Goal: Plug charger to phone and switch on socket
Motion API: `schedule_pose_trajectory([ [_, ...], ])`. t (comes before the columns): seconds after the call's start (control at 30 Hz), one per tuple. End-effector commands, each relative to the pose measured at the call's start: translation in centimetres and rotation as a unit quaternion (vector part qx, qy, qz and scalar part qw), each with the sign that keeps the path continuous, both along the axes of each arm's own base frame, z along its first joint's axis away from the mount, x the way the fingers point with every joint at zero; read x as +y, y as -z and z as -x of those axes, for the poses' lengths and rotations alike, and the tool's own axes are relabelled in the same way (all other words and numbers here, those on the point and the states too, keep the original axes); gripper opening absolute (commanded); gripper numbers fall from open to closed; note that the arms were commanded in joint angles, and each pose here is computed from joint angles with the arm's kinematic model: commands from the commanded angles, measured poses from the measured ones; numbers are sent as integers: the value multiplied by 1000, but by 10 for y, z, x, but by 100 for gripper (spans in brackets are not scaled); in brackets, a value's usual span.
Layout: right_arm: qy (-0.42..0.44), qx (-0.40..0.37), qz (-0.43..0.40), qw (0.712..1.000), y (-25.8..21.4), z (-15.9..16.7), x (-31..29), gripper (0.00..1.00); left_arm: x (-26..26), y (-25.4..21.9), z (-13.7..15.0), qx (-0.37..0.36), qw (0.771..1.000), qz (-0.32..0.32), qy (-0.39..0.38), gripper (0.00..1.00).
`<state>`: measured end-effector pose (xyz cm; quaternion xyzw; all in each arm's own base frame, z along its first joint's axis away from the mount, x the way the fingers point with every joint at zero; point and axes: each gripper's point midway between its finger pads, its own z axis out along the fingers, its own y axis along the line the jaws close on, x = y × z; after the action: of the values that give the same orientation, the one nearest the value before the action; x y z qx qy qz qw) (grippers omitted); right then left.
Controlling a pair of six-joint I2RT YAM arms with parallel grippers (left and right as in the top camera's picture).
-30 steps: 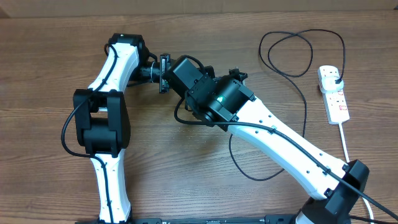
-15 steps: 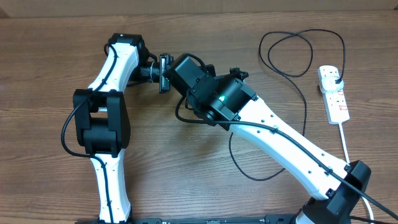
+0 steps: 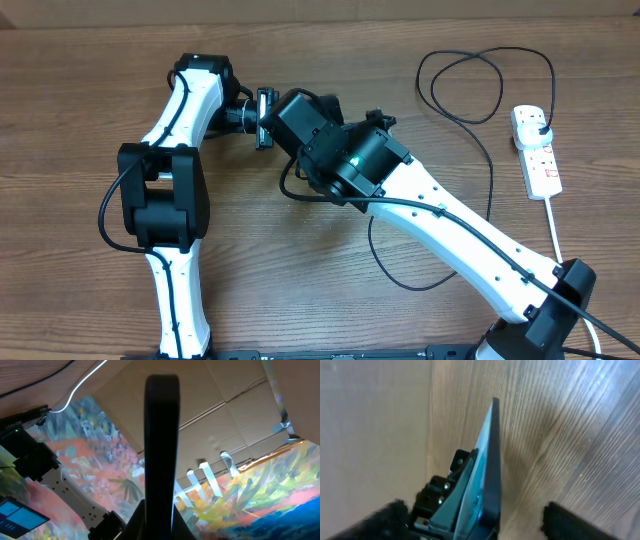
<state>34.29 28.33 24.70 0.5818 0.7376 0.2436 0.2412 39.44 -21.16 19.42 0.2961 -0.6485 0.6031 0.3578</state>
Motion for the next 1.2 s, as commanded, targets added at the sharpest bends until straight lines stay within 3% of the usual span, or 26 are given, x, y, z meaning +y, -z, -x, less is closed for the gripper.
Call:
schedule_pose_trajectory([
  [0.0, -53, -36, 31, 997, -29, -3, -9, 93, -3, -6, -4, 3, 1000, 12, -3, 4],
  [0.1, -97, -53, 66, 992, -44, -6, -21, 100, -3, -6, -4, 1, 1000, 12, -3, 4],
  [0.2, -160, -67, 88, 981, -63, -5, -35, 100, -3, -4, -7, -19, 1000, 13, -3, 4],
  [0.37, -275, -87, 125, 949, -86, -7, -69, 100, -3, 16, -13, -118, 993, -22, 17, 4],
  [0.47, -368, -62, 192, 908, -74, -8, -105, 100, -2, 27, -17, -232, 972, -34, 32, 4],
  [0.6, -368, 25, 228, 901, -43, -2, -157, 100, -2, 27, -16, -320, 946, -21, 38, 4],
  [0.67, -345, 85, 228, 906, -18, 5, -187, 100, -2, 24, -16, -386, 921, -12, 43, 4],
  [0.8, -337, 118, 226, 906, 11, 6, -198, 100, 0, 14, -13, -443, 894, -23, 57, 4],
  [0.9, -340, 126, 225, 904, 36, 3, -197, 100, 5, 11, -9, -475, 873, -73, 87, 4],
  [1.03, -339, 137, 220, 904, 76, 2, -195, 100, 26, 8, -16, -515, 822, -208, 127, 4],
  [1.17, -348, 133, 203, 905, 104, 2, -188, 100, 59, 12, -35, -496, 782, -359, 121, 4],
])
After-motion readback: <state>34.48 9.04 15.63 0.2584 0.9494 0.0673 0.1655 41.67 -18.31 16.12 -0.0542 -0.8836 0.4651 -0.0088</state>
